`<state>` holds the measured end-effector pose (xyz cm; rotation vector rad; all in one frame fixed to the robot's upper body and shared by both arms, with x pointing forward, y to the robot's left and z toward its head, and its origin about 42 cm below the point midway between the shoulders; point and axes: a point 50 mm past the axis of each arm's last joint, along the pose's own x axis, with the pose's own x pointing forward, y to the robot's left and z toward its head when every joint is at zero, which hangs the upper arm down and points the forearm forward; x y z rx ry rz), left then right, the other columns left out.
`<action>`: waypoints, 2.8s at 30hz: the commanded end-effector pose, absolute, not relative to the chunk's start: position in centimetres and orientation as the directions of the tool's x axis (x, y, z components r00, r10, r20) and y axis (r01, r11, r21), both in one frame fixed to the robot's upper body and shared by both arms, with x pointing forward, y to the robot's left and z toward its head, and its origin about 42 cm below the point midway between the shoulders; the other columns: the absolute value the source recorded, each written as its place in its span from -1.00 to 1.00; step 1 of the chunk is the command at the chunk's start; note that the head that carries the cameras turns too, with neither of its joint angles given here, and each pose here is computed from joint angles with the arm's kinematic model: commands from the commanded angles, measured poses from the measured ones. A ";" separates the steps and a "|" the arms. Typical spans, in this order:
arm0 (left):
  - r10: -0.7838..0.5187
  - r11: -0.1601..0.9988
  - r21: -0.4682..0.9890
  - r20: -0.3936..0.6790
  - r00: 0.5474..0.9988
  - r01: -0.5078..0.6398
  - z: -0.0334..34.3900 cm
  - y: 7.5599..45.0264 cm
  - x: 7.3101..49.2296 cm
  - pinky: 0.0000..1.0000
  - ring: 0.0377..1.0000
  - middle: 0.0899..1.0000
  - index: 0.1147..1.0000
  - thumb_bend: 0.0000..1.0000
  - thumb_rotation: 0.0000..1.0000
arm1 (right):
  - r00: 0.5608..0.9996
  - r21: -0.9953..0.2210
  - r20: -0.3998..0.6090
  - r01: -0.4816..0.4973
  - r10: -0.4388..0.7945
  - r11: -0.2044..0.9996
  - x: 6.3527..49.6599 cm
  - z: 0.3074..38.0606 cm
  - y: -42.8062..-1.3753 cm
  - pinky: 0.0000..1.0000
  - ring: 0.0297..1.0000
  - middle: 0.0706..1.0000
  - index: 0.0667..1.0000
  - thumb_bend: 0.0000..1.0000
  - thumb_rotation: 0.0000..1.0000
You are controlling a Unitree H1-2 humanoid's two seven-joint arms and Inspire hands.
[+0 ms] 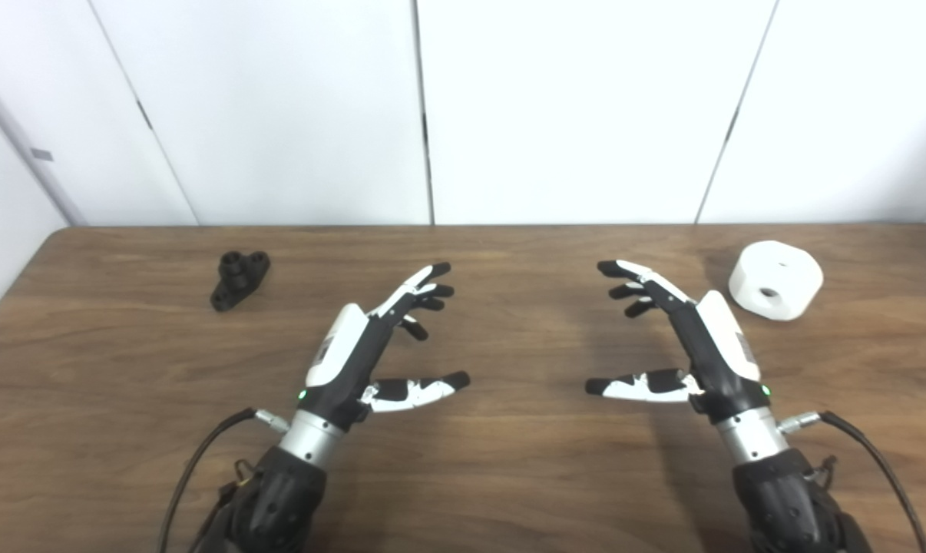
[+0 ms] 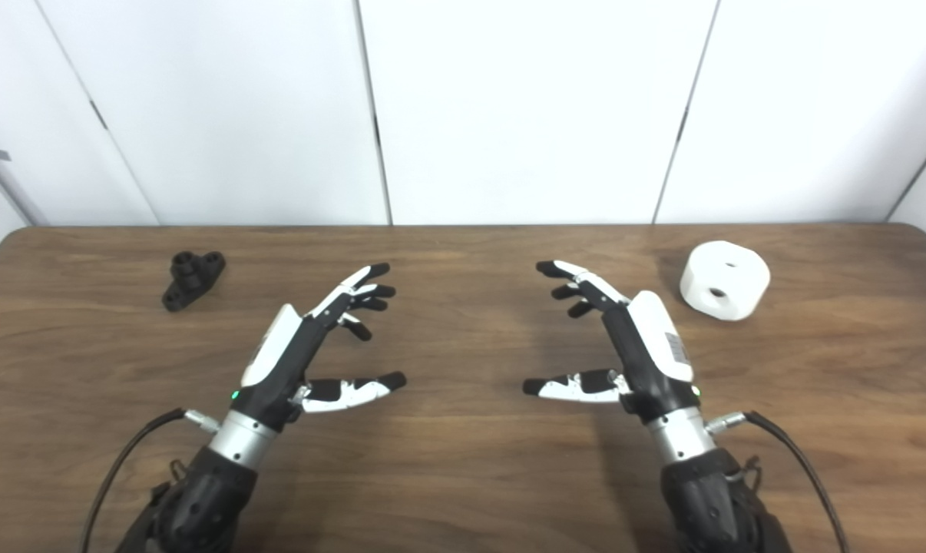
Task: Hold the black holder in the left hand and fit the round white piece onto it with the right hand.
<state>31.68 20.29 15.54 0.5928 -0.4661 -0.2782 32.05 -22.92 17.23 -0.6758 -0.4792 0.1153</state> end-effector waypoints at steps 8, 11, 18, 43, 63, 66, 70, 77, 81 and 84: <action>-0.391 0.804 0.584 0.384 0.837 0.108 14.7 17.8 32.2 0.31 0.53 0.61 0.88 0.43 -0.58 | 0.851 -0.613 0.454 0.081 0.265 0.786 32.4 17.8 -25.4 0.18 0.46 0.61 0.60 0.55 -1.00; -0.379 0.803 0.589 0.383 0.842 0.093 14.4 17.8 32.2 0.26 0.53 0.61 0.82 0.43 -0.56 | 0.854 -0.608 0.449 0.077 0.262 0.790 32.5 17.6 -25.4 0.16 0.43 0.59 0.59 0.58 -1.00; -0.369 0.792 0.608 0.402 0.838 0.058 14.5 17.9 32.6 0.22 0.47 0.57 0.71 0.44 -0.57 | 0.862 -0.615 0.440 0.085 0.252 0.784 32.7 17.8 -25.1 0.17 0.43 0.60 0.57 0.61 -1.00; -0.231 0.717 0.671 0.483 0.844 -0.188 21.9 25.4 35.9 0.09 0.35 0.42 0.22 0.49 -0.99 | 0.853 -0.621 0.458 0.105 0.252 0.777 32.5 18.3 -25.8 0.14 0.39 0.55 0.56 0.63 -1.00; 0.047 0.440 0.742 0.543 0.839 -0.505 27.5 32.7 38.6 0.26 0.57 0.59 0.27 0.63 -0.74 | 0.860 -0.622 0.445 0.097 0.249 0.777 32.4 18.3 -25.8 0.15 0.38 0.56 0.56 0.64 -1.00; 0.083 0.402 0.744 0.551 0.831 -0.533 27.9 33.6 38.9 0.34 0.66 0.64 0.28 0.63 -0.68 | 0.864 -0.621 0.440 0.095 0.245 0.778 32.3 18.3 -25.8 0.16 0.39 0.57 0.56 0.63 -1.00; 0.121 0.353 0.754 0.550 0.826 -0.554 28.2 34.7 39.3 0.46 0.79 0.74 0.33 0.62 -0.62 | 0.863 -0.623 0.440 0.096 0.247 0.776 32.3 18.4 -26.0 0.15 0.39 0.57 0.57 0.63 -1.00; 0.209 0.268 0.798 0.499 0.841 -0.540 28.3 36.6 40.0 0.55 0.92 0.82 0.41 0.74 -0.40 | 0.860 -0.623 0.444 0.094 0.252 0.776 32.3 18.5 -26.1 0.15 0.40 0.57 0.57 0.62 -1.00; 0.246 0.246 0.813 0.475 0.845 -0.528 27.7 37.5 40.4 0.71 0.99 0.88 0.42 0.85 -0.32 | 0.863 -0.623 0.442 0.097 0.247 0.776 32.3 18.5 -26.1 0.15 0.39 0.56 0.56 0.63 -1.00; 0.275 0.223 0.835 0.441 0.854 -0.503 27.3 38.0 40.6 0.83 1.00 0.95 0.45 0.95 -0.22 | 0.862 -0.622 0.443 0.099 0.245 0.777 32.3 18.6 -26.1 0.15 0.38 0.56 0.56 0.63 -1.00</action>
